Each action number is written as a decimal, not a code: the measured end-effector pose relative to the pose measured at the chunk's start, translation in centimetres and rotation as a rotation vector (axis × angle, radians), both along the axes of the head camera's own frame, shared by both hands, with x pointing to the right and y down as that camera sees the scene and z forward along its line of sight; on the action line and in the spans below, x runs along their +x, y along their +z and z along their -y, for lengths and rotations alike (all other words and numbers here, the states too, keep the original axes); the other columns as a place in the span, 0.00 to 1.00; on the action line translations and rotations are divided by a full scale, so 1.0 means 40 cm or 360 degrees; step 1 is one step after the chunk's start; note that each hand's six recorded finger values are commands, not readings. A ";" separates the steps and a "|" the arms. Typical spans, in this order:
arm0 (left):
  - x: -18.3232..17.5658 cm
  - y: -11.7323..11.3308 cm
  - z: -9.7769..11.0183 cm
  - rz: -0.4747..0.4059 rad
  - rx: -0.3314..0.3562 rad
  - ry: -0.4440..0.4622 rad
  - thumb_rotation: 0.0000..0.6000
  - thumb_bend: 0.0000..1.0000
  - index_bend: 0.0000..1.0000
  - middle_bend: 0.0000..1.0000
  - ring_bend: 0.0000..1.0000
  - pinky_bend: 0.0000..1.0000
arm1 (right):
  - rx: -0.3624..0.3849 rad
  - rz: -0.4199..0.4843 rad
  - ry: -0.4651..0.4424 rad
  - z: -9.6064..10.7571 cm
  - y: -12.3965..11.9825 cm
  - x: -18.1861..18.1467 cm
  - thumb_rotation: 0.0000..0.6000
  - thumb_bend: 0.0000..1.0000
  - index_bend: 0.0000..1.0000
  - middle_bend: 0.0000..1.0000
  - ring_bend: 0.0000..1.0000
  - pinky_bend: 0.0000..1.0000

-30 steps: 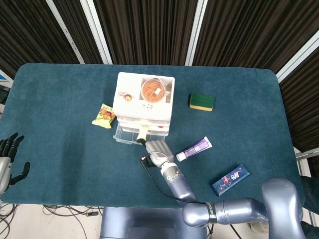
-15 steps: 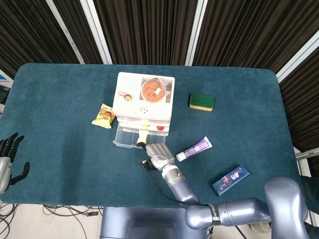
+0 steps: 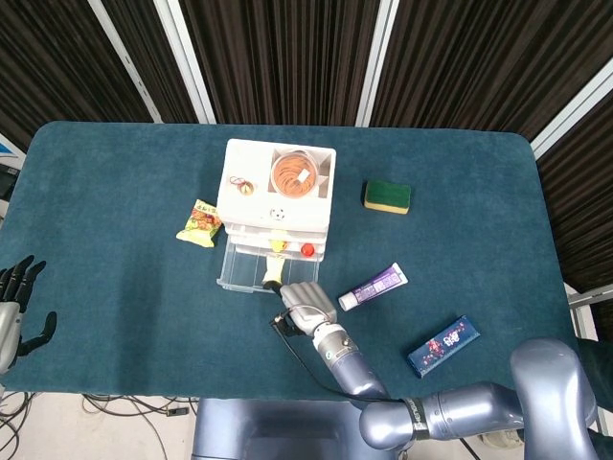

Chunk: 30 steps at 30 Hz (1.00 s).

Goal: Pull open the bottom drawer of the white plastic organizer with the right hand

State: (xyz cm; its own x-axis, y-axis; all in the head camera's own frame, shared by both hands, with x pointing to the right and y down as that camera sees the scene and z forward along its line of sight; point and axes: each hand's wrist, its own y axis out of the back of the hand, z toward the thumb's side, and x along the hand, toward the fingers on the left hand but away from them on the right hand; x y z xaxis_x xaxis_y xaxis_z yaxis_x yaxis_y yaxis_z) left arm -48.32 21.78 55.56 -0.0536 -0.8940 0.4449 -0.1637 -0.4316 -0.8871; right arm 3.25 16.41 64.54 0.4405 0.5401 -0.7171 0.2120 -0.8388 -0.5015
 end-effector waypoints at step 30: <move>0.000 0.001 0.001 0.0000 0.0000 -0.0003 1.00 0.44 0.05 0.01 0.00 0.00 | 0.0133 0.0081 0.0066 0.091 -0.084 0.022 1.00 0.45 0.23 0.99 1.00 1.00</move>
